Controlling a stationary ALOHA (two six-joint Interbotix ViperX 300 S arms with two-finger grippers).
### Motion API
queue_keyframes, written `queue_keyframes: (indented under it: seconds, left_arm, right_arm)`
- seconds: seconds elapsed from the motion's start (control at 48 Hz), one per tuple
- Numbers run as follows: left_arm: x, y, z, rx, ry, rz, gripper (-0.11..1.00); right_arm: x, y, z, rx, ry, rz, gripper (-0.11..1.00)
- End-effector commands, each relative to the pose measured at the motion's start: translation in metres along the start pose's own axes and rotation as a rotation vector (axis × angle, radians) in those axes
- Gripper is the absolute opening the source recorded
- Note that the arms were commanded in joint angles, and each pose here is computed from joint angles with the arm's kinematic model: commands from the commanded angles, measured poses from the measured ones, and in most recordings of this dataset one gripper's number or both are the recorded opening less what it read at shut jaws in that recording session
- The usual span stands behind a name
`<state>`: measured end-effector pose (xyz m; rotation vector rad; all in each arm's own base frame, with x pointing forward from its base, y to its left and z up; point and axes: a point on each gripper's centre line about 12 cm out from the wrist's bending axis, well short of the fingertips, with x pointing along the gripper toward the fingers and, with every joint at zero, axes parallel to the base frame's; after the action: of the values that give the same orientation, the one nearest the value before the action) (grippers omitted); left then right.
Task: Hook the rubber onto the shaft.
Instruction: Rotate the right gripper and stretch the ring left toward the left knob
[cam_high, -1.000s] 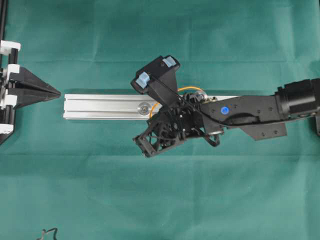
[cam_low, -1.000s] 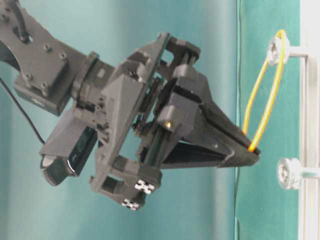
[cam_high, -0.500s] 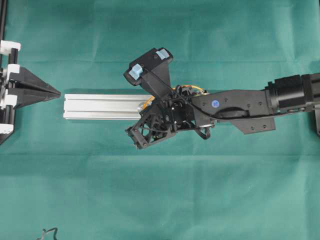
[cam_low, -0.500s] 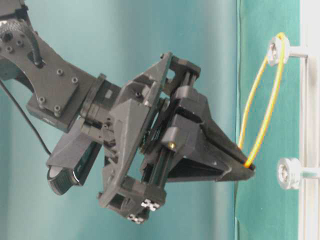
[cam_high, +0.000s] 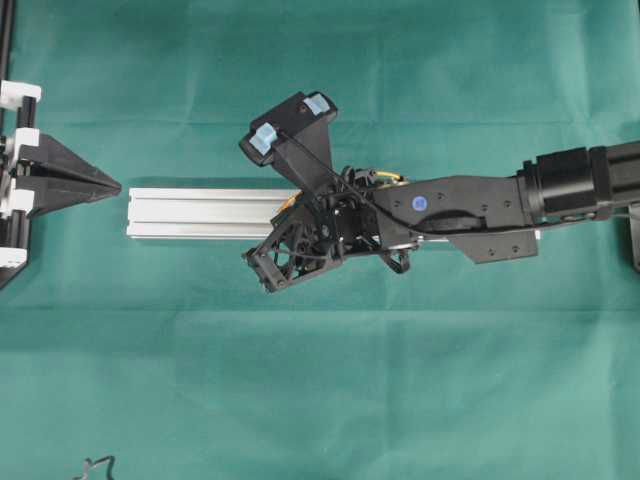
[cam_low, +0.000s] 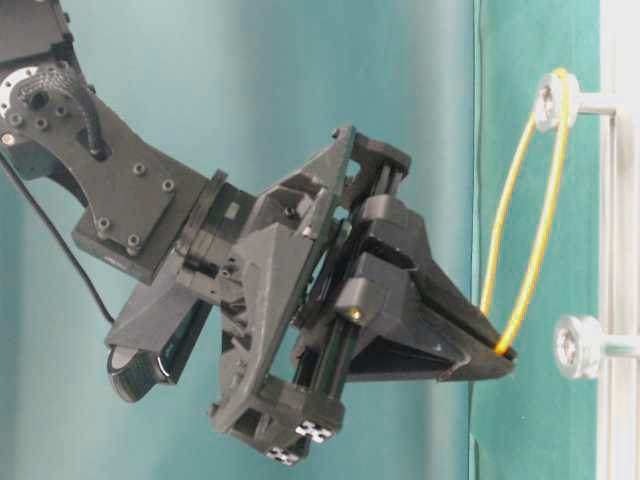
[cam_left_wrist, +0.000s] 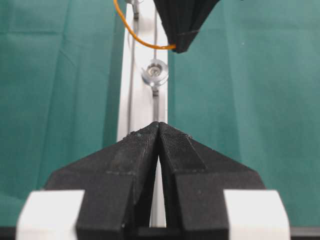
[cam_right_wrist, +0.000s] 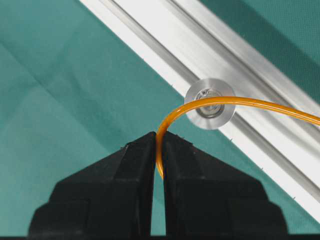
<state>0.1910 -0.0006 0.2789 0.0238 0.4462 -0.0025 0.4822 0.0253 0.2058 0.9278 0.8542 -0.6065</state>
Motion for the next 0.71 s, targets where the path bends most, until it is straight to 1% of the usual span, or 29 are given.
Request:
queue_keyframes:
  seconds: [0.0, 0.312, 0.687]
  left_arm:
    - [-0.002, 0.000, 0.012, 0.004, -0.028, -0.002, 0.00]
    - [-0.002, 0.000, 0.012, 0.004, -0.029, -0.002, 0.00]
    - [-0.002, 0.000, 0.012, 0.004, -0.029, -0.002, 0.00]
  right_arm:
    - [-0.014, 0.012, 0.009, 0.000, -0.028, 0.051, 0.07]
    - [-0.013, 0.013, 0.013, -0.002, -0.041, 0.064, 0.07]
    - [-0.001, 0.013, 0.013, -0.009, -0.048, 0.077, 0.07]
